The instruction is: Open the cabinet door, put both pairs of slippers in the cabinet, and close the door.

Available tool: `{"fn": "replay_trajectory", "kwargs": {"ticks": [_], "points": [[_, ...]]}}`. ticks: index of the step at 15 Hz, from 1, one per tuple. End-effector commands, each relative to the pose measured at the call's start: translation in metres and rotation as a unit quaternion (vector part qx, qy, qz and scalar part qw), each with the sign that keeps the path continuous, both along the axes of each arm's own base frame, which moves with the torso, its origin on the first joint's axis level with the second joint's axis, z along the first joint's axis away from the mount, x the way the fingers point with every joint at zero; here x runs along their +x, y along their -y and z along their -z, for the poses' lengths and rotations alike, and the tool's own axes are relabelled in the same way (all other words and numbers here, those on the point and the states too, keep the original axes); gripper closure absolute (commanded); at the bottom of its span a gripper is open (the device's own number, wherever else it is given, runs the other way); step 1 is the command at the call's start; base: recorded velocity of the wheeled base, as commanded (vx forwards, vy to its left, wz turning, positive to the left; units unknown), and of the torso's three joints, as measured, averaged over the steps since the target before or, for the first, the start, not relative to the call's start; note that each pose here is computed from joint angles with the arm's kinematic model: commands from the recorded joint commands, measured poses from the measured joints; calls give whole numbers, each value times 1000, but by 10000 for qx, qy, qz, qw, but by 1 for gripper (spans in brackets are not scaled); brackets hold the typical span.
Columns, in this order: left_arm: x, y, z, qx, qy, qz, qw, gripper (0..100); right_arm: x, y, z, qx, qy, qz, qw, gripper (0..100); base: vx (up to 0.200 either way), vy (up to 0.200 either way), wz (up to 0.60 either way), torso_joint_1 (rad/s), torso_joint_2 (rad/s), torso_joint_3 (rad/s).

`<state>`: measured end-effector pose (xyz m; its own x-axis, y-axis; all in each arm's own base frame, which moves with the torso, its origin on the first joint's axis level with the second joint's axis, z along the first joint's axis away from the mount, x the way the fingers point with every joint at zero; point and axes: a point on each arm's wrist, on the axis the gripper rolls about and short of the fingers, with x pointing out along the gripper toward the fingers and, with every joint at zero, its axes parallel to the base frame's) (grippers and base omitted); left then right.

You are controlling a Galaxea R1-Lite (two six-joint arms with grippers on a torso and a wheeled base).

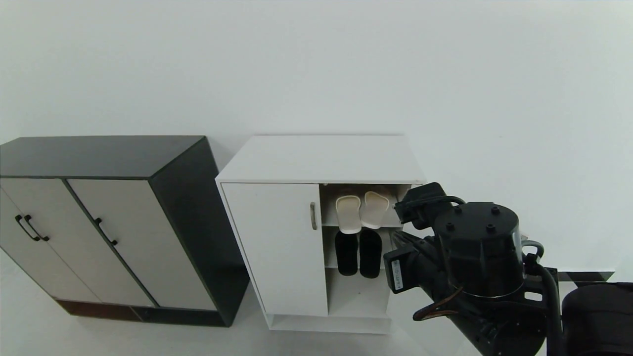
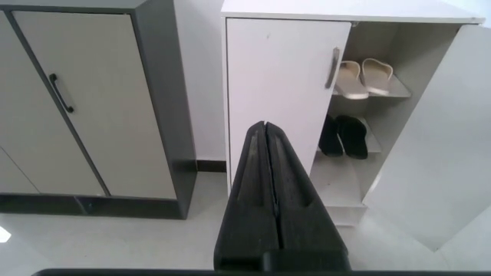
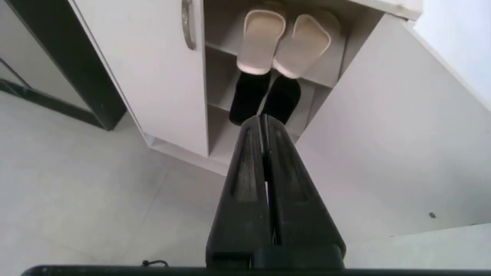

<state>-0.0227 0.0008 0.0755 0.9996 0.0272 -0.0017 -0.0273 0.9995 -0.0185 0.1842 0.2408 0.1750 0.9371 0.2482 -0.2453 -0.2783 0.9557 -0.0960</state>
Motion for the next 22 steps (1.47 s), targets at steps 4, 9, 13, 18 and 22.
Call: {"fn": "replay_trajectory", "kwargs": {"ticks": [4, 9, 13, 18, 22], "points": [[0, 0, 0, -7, 1, -2, 10000, 100, -4, 3, 0, 139, -103, -531, 9984, 100, 0, 0, 0, 22, -33, -19], [0, 0, 0, -7, 1, -2, 10000, 100, -1, 5, 0, 89, -87, -523, 9986, 100, 0, 0, -480, 0, -2, 2], [0, 0, 0, -15, 1, -2, 10000, 100, 16, 15, 1, 80, -85, -252, 9996, 100, 0, 0, -300, 7, 5, 0], [0, 0, 0, -22, 1, -2, 10000, 100, 81, 43, -18, 503, 29, 284, 9983, 100, 0, 0, 0, 0, 0, 0], [0, 0, 0, -22, 1, -2, 10000, 100, 135, 46, -33, 821, -478, 541, 9940, 100, -50, 0, 0, -1, 1, -1]]}}
